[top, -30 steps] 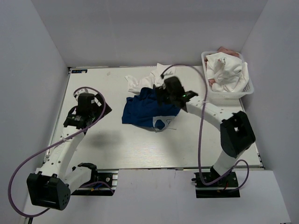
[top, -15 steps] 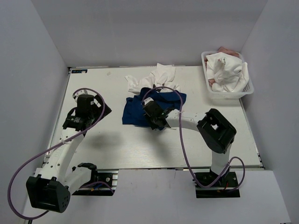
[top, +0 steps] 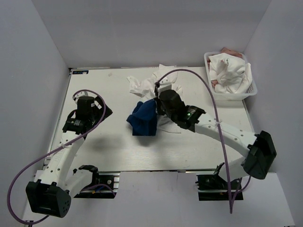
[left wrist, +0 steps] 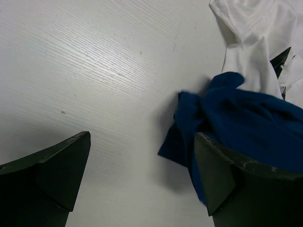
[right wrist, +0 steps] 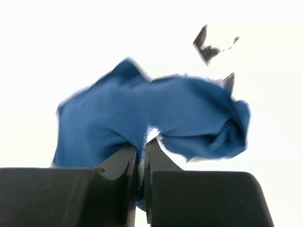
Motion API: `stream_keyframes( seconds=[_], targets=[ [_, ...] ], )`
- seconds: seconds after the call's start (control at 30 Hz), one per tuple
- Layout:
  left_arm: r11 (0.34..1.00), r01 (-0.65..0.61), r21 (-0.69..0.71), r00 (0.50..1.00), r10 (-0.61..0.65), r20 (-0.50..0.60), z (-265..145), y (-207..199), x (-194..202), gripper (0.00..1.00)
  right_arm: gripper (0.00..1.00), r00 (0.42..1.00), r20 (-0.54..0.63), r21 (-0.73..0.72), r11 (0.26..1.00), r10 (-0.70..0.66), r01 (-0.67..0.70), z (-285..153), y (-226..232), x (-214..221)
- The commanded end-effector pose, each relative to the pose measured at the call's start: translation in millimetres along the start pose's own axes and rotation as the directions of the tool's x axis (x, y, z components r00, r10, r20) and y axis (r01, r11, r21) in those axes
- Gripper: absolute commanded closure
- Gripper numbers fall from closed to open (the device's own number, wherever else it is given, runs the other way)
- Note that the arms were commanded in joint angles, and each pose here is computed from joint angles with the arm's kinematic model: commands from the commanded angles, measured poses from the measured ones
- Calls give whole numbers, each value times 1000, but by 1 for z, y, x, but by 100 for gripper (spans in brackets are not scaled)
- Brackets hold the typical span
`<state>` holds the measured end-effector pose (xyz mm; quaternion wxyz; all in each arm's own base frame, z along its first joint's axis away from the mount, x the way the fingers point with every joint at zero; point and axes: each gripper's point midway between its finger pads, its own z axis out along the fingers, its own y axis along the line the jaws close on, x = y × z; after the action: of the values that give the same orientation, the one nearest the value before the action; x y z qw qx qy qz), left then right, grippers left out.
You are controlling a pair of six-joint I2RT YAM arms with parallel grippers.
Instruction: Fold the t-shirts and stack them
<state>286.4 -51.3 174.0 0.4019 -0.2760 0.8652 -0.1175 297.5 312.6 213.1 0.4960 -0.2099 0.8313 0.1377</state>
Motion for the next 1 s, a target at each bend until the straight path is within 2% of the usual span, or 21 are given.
stream_keyframes(
  seconds=[0.0, 0.17, 0.23, 0.27, 0.33, 0.37, 0.43, 0.47, 0.57, 0.6, 0.63, 0.67, 0.8, 0.87, 0.97],
  targets=[
    [1000, 2, -17, 1000, -2, 4, 1, 4, 2, 0, 100, 975, 214, 121, 989, 58, -85, -21, -30, -69],
    [999, 12, 32, 1000, -12, -4, 0, -11, -7, 0, 100, 895, 429, 197, 954, 122, -225, -47, -76, -137],
    [999, 12, 48, 1000, -11, -18, 3, -19, -9, 0, 100, 869, 486, 253, 936, 96, -245, -55, -106, -159],
    [999, 12, 50, 1000, -11, -16, 4, -22, -12, 0, 100, 823, 559, 256, 923, 102, -288, -74, -118, -192],
    [999, 10, 36, 999, -9, -32, 10, -22, -11, 0, 100, 815, 579, 346, 895, 31, -280, -80, -152, -211],
    [1000, 10, 29, 1000, -9, -26, 11, -23, -14, 0, 100, 757, 653, 337, 887, 22, -316, -102, -160, -246],
    [1000, 8, 15, 1000, -8, -26, 16, -23, -16, 0, 100, 756, 652, 444, 839, -62, -314, -112, -199, -261],
    [1000, 7, 8, 999, -6, -33, 20, -24, -17, 0, 100, 723, 684, 460, 827, -97, -323, -131, -207, -287],
    [1000, 7, 11, 1000, -7, -30, 24, -29, -21, 0, 100, 716, 677, 550, 763, -171, -339, -145, -245, -309],
    [1000, 6, 6, 999, -6, -36, 29, -29, -20, 0, 100, 716, 673, 591, 717, -187, -369, -152, -270, -309],
    [1000, 9, 17, 1000, -8, -23, 28, -35, -27, 0, 100, 724, 658, 616, 700, -206, -361, -145, -280, -313],
    [1000, -1, 17, 1000, 1, -23, 30, -38, -30, 0, 100, 700, 676, 643, 648, -230, -408, -165, -308, -325],
    [1000, -11, -2, 1000, 11, -12, 36, -40, -37, 0, 100, 701, 661, 698, 560, -267, -445, -169, -359, -335],
    [1000, -13, -17, 1000, 13, -17, 42, -39, -38, 0, 100, 714, 643, 716, 551, -279, -429, -161, -383, -336],
    [999, -27, -26, 999, 27, -27, 48, -41, -39, 0, 100, 792, 560, 756, 540, -243, -370, -116, -434, -301]
  ],
)
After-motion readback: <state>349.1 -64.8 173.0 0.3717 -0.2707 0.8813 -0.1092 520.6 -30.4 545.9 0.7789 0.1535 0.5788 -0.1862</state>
